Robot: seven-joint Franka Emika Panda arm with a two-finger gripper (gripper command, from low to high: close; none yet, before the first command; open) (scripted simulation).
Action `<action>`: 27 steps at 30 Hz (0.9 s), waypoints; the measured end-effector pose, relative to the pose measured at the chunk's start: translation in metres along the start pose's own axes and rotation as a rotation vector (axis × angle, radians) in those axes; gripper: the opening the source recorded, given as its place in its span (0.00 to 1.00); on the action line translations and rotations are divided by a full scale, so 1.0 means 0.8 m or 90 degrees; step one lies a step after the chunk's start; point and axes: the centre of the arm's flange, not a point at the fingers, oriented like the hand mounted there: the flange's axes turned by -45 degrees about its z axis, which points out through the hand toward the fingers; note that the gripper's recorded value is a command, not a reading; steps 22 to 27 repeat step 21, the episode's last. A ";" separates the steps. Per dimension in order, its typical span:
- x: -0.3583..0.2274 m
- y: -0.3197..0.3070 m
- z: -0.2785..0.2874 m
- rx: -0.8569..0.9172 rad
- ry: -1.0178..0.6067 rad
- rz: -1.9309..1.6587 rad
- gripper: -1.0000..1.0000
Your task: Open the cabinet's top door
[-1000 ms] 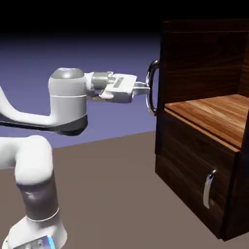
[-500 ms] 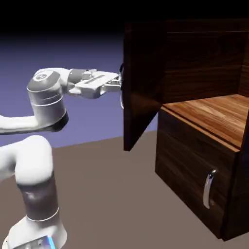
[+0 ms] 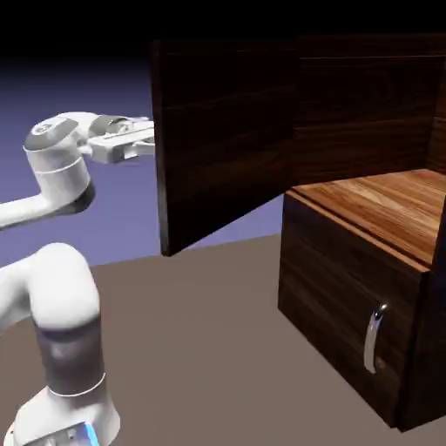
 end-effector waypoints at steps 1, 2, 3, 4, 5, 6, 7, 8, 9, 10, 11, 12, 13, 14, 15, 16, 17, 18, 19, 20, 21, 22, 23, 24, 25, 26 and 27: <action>0.000 0.005 -0.014 0.017 0.000 0.000 0.00; 0.000 0.011 -0.028 0.035 0.000 0.000 0.00; 0.000 0.017 -0.042 0.052 0.000 0.000 0.00; 0.000 0.023 -0.055 0.069 0.000 0.000 0.00; 0.000 0.029 -0.068 0.085 0.000 0.000 0.00; 0.000 0.035 -0.080 0.101 0.000 0.000 0.00; 0.000 0.042 -0.092 0.117 0.000 0.000 0.00; 0.000 0.049 -0.103 0.132 0.000 0.000 0.00; 0.000 0.055 -0.114 0.147 0.000 0.000 0.00; 0.000 0.062 -0.125 0.161 0.000 0.000 0.00; 0.000 0.069 -0.135 0.176 0.000 0.000 0.00; 0.000 0.077 -0.145 0.190 0.000 0.000 0.00; 0.000 0.084 -0.155 0.204 0.000 0.000 0.00; 0.000 0.091 -0.164 0.217 0.000 0.000 0.00; 0.000 0.098 -0.173 0.231 0.000 0.000 0.00; 0.000 0.106 -0.181 0.244 0.000 0.000 0.00; 0.000 0.113 -0.190 0.257 0.000 0.000 0.00; 0.000 0.121 -0.198 0.270 0.000 0.000 0.00; 0.000 0.128 -0.206 0.282 0.000 0.000 0.00; 0.000 0.136 -0.213 0.295 0.000 0.000 0.00; 0.000 0.144 -0.221 0.307 0.000 0.000 0.00; 0.000 0.144 -0.221 0.307 0.000 0.000 0.00; 0.000 0.144 -0.221 0.307 0.000 0.000 0.00; 0.000 0.144 -0.221 0.307 0.000 0.000 0.00; 0.000 0.144 -0.221 0.307 0.000 0.000 0.00; 0.000 0.144 -0.221 0.307 0.000 0.000 0.00; 0.000 0.144 -0.221 0.307 0.000 0.000 0.00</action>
